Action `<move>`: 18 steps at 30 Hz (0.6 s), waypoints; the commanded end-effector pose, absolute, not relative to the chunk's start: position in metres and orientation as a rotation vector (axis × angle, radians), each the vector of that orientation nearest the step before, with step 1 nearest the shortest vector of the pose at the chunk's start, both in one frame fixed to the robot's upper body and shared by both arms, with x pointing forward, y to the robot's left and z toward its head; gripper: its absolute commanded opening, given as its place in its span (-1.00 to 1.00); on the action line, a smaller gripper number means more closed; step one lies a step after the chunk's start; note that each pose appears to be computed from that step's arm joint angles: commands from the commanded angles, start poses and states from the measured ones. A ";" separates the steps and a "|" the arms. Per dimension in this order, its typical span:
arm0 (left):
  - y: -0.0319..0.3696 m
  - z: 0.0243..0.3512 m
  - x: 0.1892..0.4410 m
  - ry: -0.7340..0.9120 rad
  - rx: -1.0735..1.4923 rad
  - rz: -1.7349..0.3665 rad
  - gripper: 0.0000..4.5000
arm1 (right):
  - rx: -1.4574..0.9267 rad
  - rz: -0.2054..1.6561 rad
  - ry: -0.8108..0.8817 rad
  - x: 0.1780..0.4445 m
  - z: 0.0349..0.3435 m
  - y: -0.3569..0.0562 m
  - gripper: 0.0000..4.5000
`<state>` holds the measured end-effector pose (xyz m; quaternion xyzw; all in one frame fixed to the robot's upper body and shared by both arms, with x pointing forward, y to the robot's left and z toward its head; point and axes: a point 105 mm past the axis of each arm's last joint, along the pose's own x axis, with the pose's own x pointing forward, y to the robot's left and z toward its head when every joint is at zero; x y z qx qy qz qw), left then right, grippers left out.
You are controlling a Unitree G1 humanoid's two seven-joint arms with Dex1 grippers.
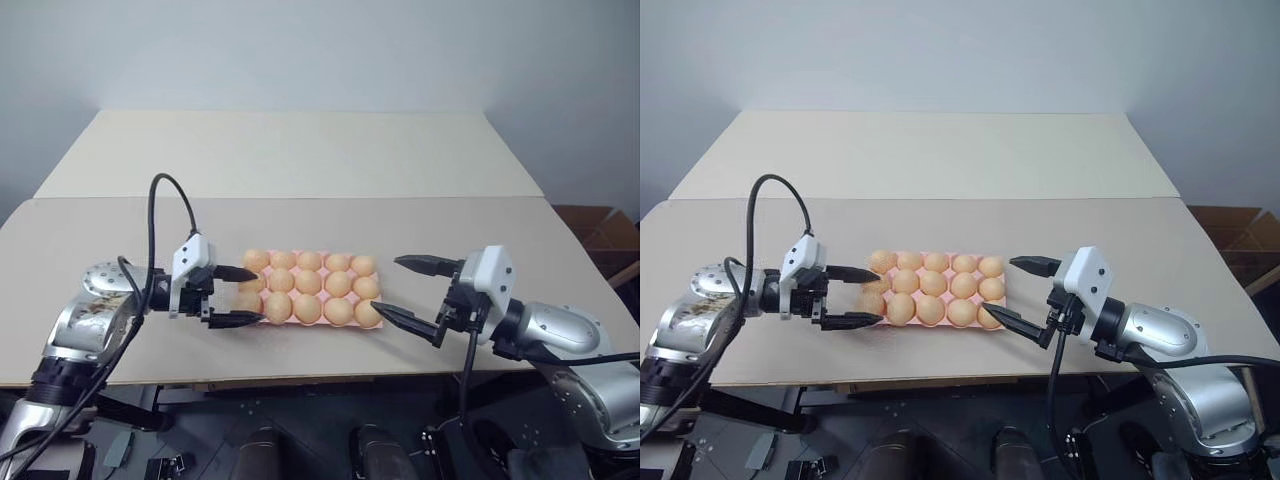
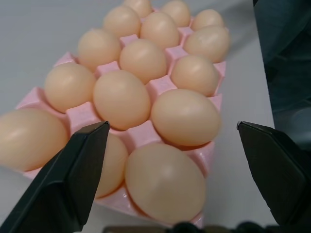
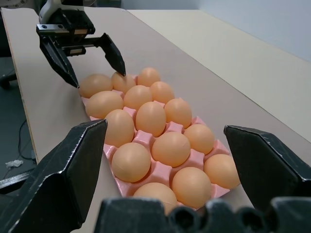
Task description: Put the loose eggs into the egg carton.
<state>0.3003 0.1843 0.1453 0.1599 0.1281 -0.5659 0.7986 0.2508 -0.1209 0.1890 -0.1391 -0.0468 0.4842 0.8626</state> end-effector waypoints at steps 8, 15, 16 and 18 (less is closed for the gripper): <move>0.252 0.193 0.284 0.163 0.341 -1.015 0.98 | -0.362 1.008 -0.113 0.257 0.211 -0.150 1.00; 0.276 0.183 0.240 0.201 0.270 -0.895 0.98 | -0.384 0.999 -0.044 0.267 0.206 -0.174 1.00; 0.276 0.182 0.236 0.197 0.261 -0.881 0.98 | -0.383 0.999 -0.038 0.267 0.205 -0.175 1.00; 0.275 0.180 0.228 0.199 0.252 -0.850 0.98 | -0.381 1.001 -0.026 0.266 0.202 -0.177 1.00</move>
